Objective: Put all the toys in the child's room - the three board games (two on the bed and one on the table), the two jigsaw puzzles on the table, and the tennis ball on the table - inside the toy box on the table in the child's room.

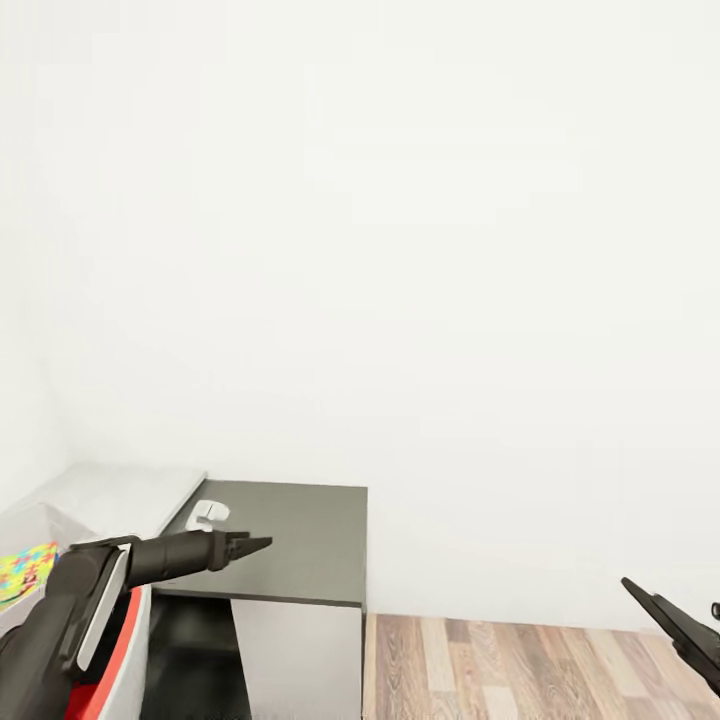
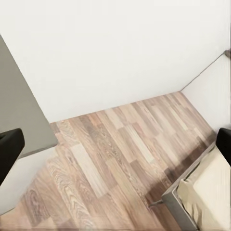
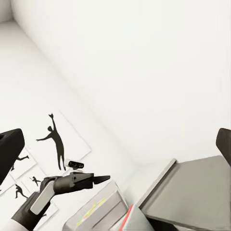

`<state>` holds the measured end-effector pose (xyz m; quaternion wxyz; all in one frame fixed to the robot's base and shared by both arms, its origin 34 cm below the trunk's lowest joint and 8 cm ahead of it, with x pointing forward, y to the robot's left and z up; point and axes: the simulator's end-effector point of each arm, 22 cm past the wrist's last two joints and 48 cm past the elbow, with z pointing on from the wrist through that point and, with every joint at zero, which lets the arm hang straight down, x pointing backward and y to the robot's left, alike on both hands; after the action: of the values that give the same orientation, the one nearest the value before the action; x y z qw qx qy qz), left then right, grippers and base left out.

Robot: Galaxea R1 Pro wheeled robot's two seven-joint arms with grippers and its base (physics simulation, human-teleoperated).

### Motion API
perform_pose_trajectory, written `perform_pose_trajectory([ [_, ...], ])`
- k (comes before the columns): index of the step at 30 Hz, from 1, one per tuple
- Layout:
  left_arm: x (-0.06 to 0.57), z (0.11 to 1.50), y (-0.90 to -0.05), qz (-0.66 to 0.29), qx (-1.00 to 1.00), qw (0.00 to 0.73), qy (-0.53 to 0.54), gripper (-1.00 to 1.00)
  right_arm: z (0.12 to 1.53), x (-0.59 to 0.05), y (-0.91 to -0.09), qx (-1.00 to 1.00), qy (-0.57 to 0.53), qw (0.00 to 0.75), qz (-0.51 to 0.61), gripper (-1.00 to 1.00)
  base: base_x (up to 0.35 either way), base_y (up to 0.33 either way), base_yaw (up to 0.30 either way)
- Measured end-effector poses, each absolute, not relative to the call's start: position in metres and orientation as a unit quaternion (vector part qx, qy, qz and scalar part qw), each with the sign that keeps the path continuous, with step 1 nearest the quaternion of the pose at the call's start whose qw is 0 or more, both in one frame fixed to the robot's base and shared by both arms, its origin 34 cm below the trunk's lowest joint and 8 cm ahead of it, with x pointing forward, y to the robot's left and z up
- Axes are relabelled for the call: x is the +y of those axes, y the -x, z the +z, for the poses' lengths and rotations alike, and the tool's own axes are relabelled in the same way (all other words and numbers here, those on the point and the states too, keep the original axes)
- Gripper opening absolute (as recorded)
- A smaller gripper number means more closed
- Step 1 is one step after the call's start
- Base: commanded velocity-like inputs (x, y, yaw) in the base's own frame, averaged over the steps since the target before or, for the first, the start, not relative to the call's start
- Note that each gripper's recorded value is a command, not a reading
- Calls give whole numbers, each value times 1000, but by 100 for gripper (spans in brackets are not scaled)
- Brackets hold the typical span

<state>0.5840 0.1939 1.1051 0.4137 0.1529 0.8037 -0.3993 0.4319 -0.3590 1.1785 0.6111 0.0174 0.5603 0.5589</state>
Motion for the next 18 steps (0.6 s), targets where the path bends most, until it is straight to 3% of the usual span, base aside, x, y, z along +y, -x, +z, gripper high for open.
perform_pose_trajectory([
  [18, 194, 1095, -586, -401, 808, 405, -149, 100, 1160, -365, -447, 588, -49, 599, 542, 100, -329, 11, -16],
])
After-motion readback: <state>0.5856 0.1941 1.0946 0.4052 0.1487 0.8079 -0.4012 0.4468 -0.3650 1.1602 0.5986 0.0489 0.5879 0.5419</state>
